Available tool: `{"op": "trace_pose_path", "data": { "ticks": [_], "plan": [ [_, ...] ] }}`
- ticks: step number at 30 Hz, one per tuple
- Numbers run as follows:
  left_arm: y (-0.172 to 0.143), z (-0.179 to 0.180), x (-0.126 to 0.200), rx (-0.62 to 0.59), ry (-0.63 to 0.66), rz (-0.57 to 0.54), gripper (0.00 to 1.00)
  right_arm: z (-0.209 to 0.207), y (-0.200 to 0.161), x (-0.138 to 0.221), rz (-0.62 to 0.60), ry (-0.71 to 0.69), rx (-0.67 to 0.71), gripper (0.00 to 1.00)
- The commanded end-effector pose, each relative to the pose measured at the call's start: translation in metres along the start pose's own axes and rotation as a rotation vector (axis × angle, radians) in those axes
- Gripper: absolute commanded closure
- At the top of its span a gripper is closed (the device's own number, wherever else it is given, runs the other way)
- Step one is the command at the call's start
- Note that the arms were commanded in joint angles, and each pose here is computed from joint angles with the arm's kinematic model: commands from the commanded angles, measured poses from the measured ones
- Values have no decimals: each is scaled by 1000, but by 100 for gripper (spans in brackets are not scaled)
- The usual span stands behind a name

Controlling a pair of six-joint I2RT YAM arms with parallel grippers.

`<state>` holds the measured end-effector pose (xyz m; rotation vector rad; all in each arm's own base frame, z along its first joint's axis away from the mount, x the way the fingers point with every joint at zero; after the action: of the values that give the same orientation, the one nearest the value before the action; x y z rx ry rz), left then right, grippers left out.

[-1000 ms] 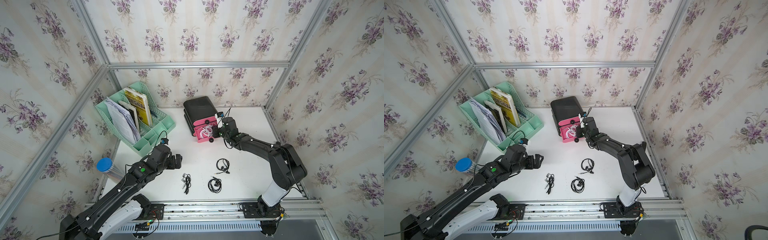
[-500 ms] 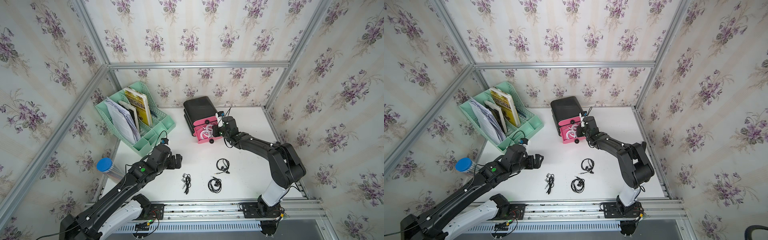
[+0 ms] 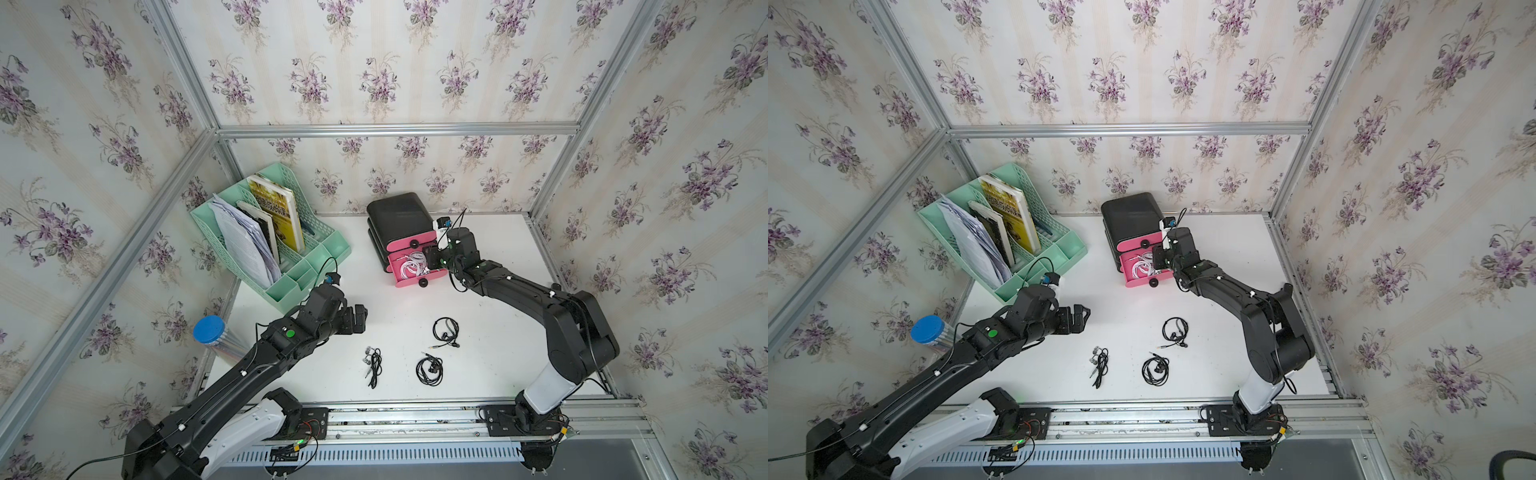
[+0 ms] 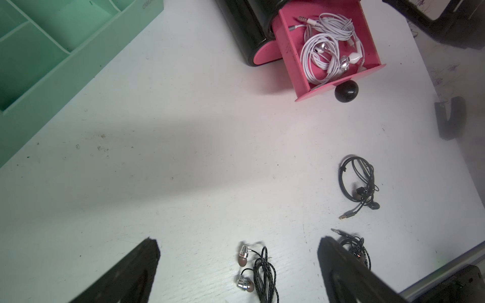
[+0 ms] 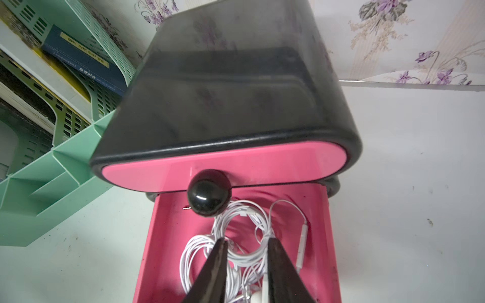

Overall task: Place the wired earphones into the drawer by color
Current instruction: Place the wired earphones in the drawer, then close the drawer in the storage box.

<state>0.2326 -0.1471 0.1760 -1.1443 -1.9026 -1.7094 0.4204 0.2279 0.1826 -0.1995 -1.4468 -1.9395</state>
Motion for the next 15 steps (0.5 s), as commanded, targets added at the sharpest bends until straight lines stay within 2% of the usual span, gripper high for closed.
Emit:
{"op": "trace_pose_path", "data": {
  "ticks": [1,8,9,11,15],
  "plan": [
    [13,-7,-2,-16,-20,-32,1,-4,0,12,7,-29,-33,64],
    [23,-12,-13,-16,-20,-30,1,-12,-21,47,60,-61,-144,54],
    [25,-12,-13,-17,-19,-31,1,-13,-25,52,67,-61,-158,51],
    [27,-13,-16,-15,-17,-31,1,-15,-36,60,87,-58,-194,39],
    [30,-17,-21,-16,-27,-27,1,-19,-58,70,132,-53,-255,36]
  ]
}}
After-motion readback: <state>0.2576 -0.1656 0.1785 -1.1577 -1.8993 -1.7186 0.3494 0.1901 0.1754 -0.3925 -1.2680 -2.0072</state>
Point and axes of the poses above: each gripper's point midway between its finger pads, its own x axis back along the fingers, its own z axis along the line the jaws close on, y = z × x, the point moved 2 cm from there along x, back along the fingers, and after that the axes turned 9 degrees about -x, right-handed, at the moved point
